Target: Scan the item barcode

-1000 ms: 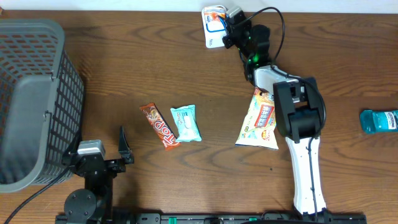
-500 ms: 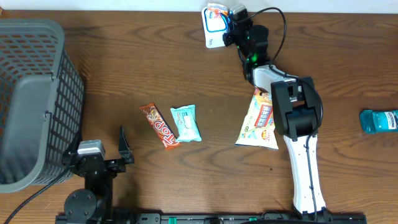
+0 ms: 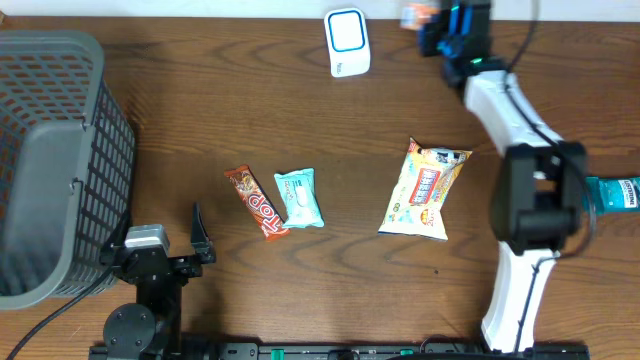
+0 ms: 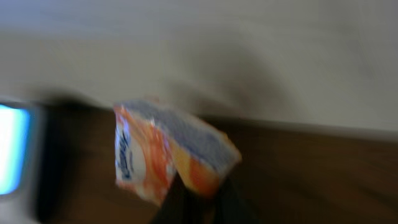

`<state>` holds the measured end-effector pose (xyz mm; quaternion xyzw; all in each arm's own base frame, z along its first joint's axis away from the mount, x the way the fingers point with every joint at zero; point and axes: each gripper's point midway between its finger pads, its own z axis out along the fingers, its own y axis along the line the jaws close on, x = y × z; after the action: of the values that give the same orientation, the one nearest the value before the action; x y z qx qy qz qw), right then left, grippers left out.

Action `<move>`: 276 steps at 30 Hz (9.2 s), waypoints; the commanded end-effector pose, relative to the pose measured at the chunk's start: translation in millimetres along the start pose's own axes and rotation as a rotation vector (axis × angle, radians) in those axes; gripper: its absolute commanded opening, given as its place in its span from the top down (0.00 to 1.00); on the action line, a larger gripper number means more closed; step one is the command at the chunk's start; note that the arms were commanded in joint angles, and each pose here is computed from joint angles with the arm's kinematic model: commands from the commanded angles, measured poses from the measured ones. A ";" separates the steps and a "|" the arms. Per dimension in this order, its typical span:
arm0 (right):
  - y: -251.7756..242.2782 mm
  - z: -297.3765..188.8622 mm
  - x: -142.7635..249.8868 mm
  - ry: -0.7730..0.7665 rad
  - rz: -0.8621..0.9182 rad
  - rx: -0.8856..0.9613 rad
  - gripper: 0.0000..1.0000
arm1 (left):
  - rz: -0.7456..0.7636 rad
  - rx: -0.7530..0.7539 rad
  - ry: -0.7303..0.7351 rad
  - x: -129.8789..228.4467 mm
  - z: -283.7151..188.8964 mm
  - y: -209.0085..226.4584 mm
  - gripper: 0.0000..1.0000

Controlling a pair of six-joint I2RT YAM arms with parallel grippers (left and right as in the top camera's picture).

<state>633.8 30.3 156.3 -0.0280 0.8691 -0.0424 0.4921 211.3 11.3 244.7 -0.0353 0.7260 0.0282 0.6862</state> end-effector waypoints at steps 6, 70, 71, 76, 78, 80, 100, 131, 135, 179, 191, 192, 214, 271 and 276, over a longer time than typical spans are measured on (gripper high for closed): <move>-178.3 -84.7 67.4 0.270 0.051 0.959 0.98 | -0.006 -0.010 -0.003 -0.9 -0.2 1.9 0.02; 134.9 -231.1 194.1 0.880 0.186 0.161 0.30 | -0.006 -0.010 -0.003 -0.9 -0.2 1.9 0.02; 134.0 -232.6 195.6 0.890 0.182 0.164 0.30 | -0.006 -0.010 -0.003 -0.9 -0.2 1.9 0.02; 118.4 -261.5 169.7 0.892 0.152 0.146 0.10 | -0.006 -0.010 -0.003 -0.9 -0.2 1.9 0.02; 107.3 -280.6 147.4 0.854 0.156 0.115 0.07 | -0.006 -0.010 -0.003 -0.9 -0.2 1.9 0.02; 93.5 -299.4 126.9 0.796 0.176 0.087 0.01 | -0.006 -0.010 -0.003 -0.9 -0.2 1.9 0.02; 56.9 -253.7 234.5 0.776 0.595 -0.114 0.01 | -0.006 -0.010 -0.003 -0.8 -0.2 1.9 0.02; 81.5 -319.1 195.7 1.232 1.343 -0.136 0.98 | -0.006 -0.010 -0.003 -0.9 -0.2 1.9 0.02; 92.8 -352.8 194.3 1.420 1.497 -0.109 0.98 | -0.006 -0.010 -0.003 -0.8 -0.2 1.9 0.02; 97.5 -353.1 309.8 1.364 0.790 -0.092 0.01 | -0.006 -0.010 -0.003 -0.9 -0.2 1.9 0.02; 120.7 -301.5 359.8 1.108 0.755 -0.116 0.31 | -0.006 -0.010 -0.003 -0.9 -0.2 1.9 0.02; 121.2 -296.1 359.3 1.078 0.757 -0.127 0.34 | -0.006 -0.010 -0.003 -0.9 -0.2 1.9 0.02; 189.9 -360.4 242.5 1.601 1.517 -0.640 0.99 | -0.006 -0.010 -0.003 -0.9 -0.2 1.9 0.02; 133.1 -334.6 214.0 2.127 2.175 -0.350 0.99 | -0.006 -0.010 -0.003 -0.8 -0.2 1.9 0.02; 140.2 -336.7 198.8 1.900 1.917 -0.685 0.98 | -0.006 -0.010 -0.003 -0.8 -0.2 1.9 0.02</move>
<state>241.2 160.6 120.0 0.5774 0.4524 0.4495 -0.5099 211.3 11.3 244.8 -0.0353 0.7259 0.0282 0.6863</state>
